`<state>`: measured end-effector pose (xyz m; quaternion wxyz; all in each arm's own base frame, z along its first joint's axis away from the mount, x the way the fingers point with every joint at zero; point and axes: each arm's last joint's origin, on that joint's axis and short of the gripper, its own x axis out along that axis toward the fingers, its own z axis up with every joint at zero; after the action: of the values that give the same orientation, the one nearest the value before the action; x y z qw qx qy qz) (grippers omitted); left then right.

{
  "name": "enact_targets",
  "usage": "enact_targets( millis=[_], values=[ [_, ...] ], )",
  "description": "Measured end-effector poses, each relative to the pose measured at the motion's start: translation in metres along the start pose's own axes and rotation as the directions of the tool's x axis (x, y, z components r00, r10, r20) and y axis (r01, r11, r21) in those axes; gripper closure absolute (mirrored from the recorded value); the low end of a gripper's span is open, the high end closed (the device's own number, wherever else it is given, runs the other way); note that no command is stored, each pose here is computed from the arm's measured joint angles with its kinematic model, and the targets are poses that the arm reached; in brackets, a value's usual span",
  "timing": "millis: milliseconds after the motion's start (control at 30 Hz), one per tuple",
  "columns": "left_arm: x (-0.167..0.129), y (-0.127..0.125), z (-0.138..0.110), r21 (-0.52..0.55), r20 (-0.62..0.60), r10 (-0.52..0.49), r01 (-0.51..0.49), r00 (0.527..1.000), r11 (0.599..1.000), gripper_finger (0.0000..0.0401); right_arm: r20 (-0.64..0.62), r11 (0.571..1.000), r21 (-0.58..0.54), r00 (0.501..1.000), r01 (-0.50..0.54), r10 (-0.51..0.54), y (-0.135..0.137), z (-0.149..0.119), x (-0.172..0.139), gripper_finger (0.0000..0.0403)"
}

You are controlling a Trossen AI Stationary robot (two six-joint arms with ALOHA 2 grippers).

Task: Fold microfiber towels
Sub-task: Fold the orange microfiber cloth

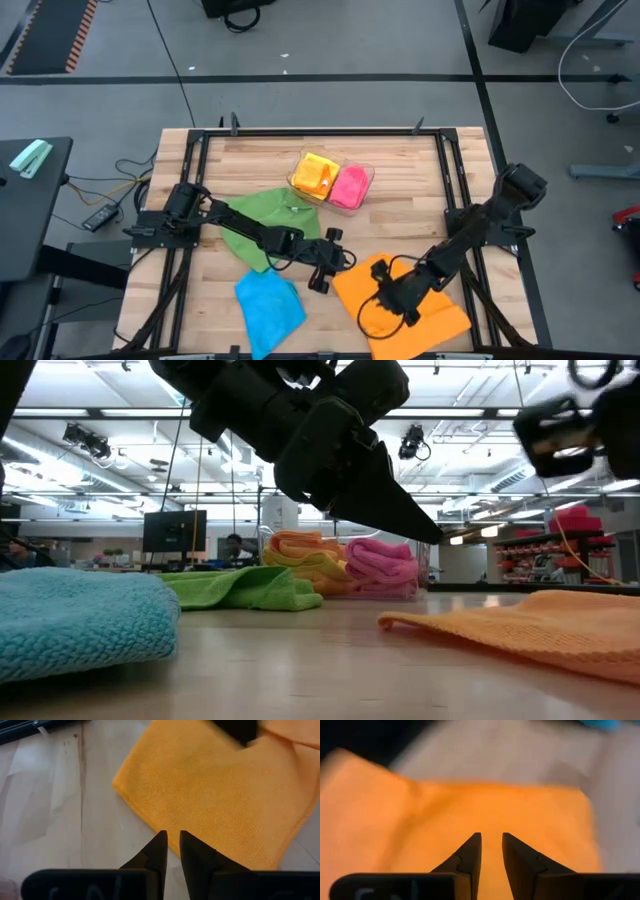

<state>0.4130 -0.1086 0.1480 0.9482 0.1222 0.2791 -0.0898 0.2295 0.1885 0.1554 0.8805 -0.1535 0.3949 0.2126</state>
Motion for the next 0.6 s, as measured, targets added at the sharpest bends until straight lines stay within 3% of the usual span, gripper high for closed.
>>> enact_targets(
  millis=[267, 433, 600],
  values=[
    [0.000, 0.000, 0.000, -0.012, -0.004, -0.001, 0.001, 1.000, 1.000, 0.0342, -0.129, 0.989, 0.108, 0.988, 0.102, -0.087, -0.031, -0.046, 0.019, 0.0315],
    [0.000, 0.002, 0.000, -0.022, -0.003, 0.003, -0.003, 1.000, 1.000, 0.0347, -0.072, 0.981, 0.138, 0.989, 0.138, -0.129, -0.050, -0.051, 0.026, 0.0315],
    [0.000, 0.002, 0.001, -0.028, 0.009, 0.005, -0.005, 1.000, 1.000, 0.0352, -0.045, 0.947, 0.177, 0.964, 0.267, -0.263, -0.083, -0.048, 0.027, 0.0315]
  ],
)
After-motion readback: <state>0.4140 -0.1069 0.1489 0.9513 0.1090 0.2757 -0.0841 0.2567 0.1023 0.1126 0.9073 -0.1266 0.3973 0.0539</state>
